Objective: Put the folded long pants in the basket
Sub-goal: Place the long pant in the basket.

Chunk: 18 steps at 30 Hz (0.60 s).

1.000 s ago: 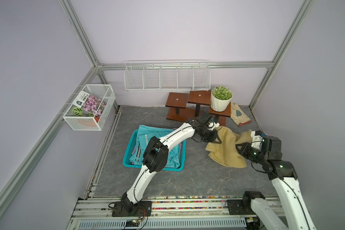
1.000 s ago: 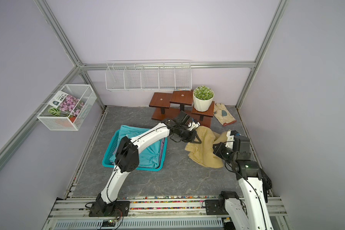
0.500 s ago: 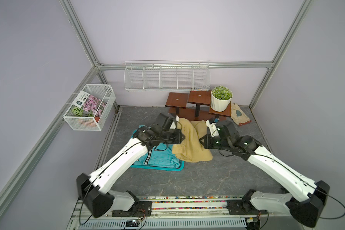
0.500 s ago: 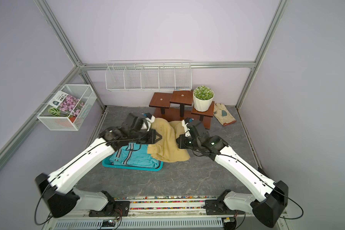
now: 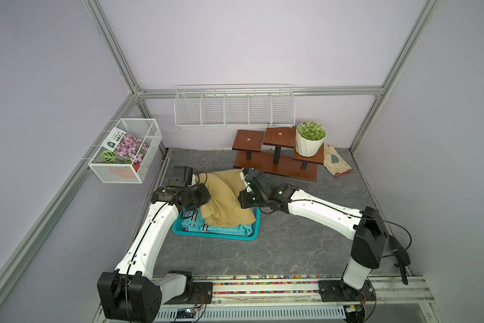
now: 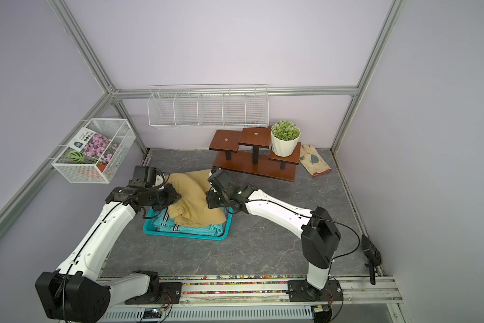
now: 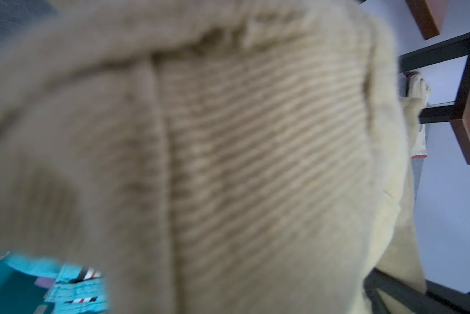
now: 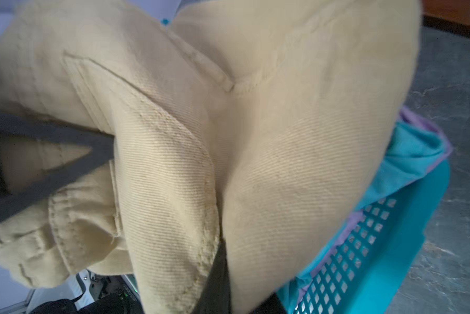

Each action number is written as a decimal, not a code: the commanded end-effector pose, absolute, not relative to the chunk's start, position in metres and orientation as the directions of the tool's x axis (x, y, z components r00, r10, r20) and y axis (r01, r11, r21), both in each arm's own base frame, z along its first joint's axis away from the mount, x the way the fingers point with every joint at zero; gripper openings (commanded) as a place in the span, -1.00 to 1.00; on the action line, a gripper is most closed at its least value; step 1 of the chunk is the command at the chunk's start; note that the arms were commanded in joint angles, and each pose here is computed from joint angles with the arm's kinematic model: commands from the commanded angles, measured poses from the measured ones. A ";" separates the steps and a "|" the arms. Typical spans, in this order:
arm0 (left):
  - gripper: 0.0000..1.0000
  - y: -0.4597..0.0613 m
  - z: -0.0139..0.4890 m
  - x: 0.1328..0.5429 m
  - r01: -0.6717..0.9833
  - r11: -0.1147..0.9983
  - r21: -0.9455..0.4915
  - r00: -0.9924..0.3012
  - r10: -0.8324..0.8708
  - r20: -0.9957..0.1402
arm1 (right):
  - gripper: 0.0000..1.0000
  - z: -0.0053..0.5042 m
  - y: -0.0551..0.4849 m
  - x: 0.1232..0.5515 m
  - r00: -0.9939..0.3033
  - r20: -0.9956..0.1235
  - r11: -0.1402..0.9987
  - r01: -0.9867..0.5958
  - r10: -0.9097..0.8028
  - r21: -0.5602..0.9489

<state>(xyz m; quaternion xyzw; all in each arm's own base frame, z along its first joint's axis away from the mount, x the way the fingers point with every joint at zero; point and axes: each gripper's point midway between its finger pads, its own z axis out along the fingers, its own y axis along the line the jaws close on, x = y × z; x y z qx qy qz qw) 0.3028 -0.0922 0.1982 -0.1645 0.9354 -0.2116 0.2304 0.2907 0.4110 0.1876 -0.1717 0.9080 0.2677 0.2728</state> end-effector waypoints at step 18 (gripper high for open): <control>-1.00 -0.044 0.196 0.296 -0.217 0.959 -0.182 -0.855 -0.277 -0.438 | -1.00 0.163 0.393 0.279 -0.785 -0.605 0.867 -0.388 -0.132 0.314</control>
